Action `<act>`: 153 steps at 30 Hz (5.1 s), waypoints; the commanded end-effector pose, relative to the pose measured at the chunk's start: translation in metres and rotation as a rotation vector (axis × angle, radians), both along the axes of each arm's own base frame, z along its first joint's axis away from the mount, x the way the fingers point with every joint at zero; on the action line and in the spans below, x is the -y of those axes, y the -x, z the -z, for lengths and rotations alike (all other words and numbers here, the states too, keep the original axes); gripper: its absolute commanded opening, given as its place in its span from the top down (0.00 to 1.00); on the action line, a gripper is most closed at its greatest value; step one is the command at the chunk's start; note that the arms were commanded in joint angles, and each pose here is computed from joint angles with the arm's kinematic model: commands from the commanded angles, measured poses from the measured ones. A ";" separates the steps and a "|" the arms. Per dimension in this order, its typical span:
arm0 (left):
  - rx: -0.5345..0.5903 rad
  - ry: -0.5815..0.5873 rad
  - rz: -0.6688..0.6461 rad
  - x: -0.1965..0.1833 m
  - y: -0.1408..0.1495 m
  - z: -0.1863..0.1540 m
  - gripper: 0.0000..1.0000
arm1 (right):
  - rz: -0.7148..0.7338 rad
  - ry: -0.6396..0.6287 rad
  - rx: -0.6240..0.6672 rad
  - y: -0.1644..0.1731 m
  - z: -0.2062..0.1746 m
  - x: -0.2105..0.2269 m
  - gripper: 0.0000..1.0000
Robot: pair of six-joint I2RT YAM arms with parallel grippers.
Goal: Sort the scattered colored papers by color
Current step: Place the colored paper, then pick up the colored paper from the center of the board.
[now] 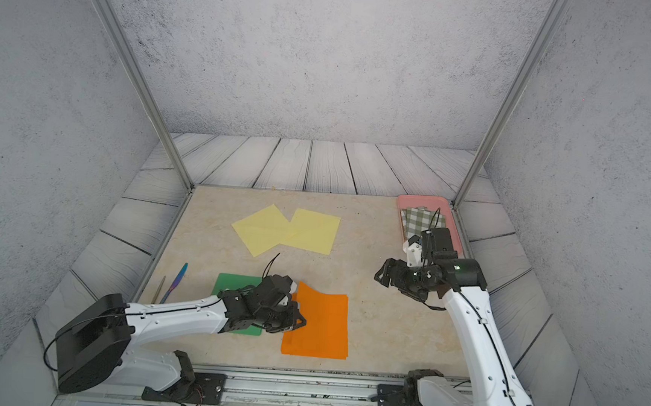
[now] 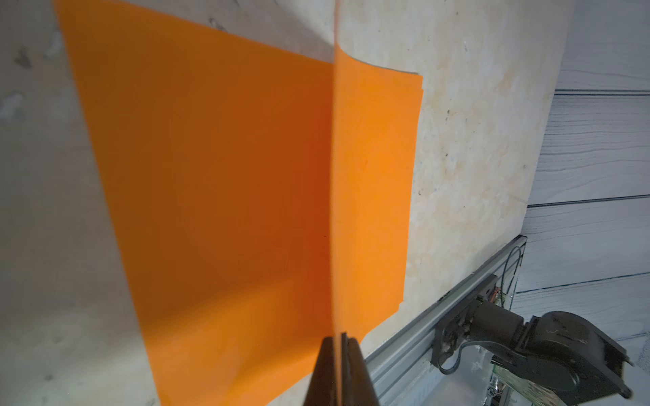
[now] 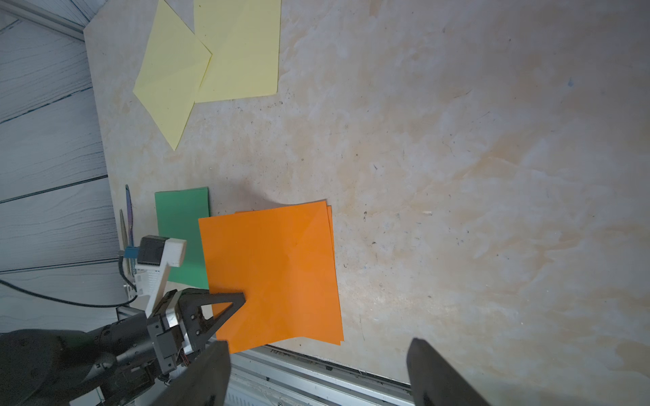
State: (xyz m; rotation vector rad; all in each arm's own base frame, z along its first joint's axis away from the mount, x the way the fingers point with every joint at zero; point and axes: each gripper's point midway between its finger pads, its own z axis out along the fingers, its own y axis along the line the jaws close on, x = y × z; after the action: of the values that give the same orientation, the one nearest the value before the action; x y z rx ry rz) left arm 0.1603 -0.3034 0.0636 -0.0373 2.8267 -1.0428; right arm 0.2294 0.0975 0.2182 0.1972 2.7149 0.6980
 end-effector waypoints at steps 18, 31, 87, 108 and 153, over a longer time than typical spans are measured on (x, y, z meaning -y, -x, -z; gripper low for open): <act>-0.058 -0.082 0.014 -0.017 -0.010 0.029 1.00 | -0.024 0.026 -0.032 -0.007 0.012 0.000 0.17; -0.048 -0.147 0.003 -0.033 -0.009 0.027 0.73 | -0.026 0.025 -0.042 -0.009 0.017 0.000 0.17; 0.156 -0.058 -0.148 -0.100 -0.307 -0.098 0.33 | -0.384 -0.089 -0.226 -0.230 0.167 -0.206 0.20; 0.109 -0.074 -0.130 -0.108 -0.276 -0.083 0.31 | -0.342 -0.074 -0.340 -0.206 0.222 -0.207 0.19; -0.179 0.059 0.056 -0.005 -0.256 0.043 0.31 | -0.309 0.156 -0.477 -0.108 0.216 -0.100 0.18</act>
State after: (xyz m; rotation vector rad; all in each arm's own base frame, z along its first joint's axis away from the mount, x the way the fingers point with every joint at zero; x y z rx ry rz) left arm 0.4291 -0.2934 0.0414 -0.0192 2.9086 -1.2002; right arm 0.3534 0.2146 0.0337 -0.1407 3.1506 0.7001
